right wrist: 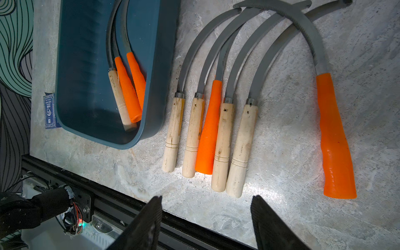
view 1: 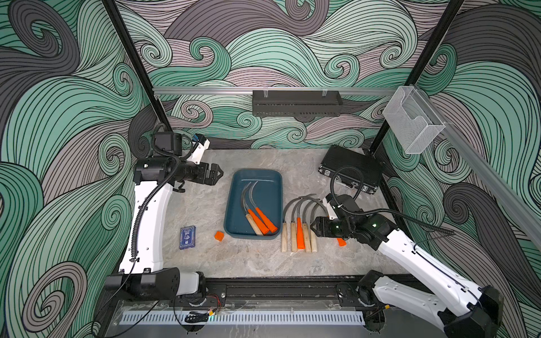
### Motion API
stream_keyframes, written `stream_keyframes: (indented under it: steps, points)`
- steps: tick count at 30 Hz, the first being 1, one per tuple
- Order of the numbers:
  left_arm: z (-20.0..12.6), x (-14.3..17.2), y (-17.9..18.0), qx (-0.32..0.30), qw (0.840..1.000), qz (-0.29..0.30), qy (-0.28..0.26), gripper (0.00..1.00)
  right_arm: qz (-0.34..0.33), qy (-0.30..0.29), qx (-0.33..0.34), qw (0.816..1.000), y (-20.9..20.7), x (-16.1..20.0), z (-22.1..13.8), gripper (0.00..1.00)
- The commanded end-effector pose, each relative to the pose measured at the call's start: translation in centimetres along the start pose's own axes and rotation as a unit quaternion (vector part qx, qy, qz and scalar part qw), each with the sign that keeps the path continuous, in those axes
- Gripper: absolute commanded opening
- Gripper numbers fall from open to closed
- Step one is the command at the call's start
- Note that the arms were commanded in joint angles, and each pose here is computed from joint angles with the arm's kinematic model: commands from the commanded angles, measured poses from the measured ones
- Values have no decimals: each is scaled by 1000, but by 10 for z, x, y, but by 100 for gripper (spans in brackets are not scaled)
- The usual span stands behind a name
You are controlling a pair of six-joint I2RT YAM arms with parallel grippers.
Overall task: Put small sickles into storage boxes
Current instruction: Pick up the sickle at the center of the board.
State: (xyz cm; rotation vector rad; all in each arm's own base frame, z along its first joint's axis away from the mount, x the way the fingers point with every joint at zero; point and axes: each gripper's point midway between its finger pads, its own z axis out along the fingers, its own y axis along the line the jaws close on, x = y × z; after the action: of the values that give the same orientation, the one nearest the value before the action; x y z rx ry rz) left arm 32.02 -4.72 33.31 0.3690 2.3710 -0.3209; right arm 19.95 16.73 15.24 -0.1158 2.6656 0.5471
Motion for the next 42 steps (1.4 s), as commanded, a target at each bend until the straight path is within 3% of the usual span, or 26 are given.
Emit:
stream_keyframes:
  steps: [1, 13, 21, 42]
  points:
    - [-7, 11, -11, 12, 1000, 11, -6, 99, -11, -8, 10, 1000, -5, -1, -4, 66]
    - [1, 42, -11, 1, 1000, 13, -6, 99, -24, 83, 26, 996, -9, 24, 12, 65]
    - [11, 36, -15, 26, 1000, 7, -13, 99, -1, 56, 72, 996, -30, 22, 14, 65]
    - [17, 24, -35, 94, 995, 15, -33, 99, 73, 103, 191, 973, -100, 15, 26, 66]
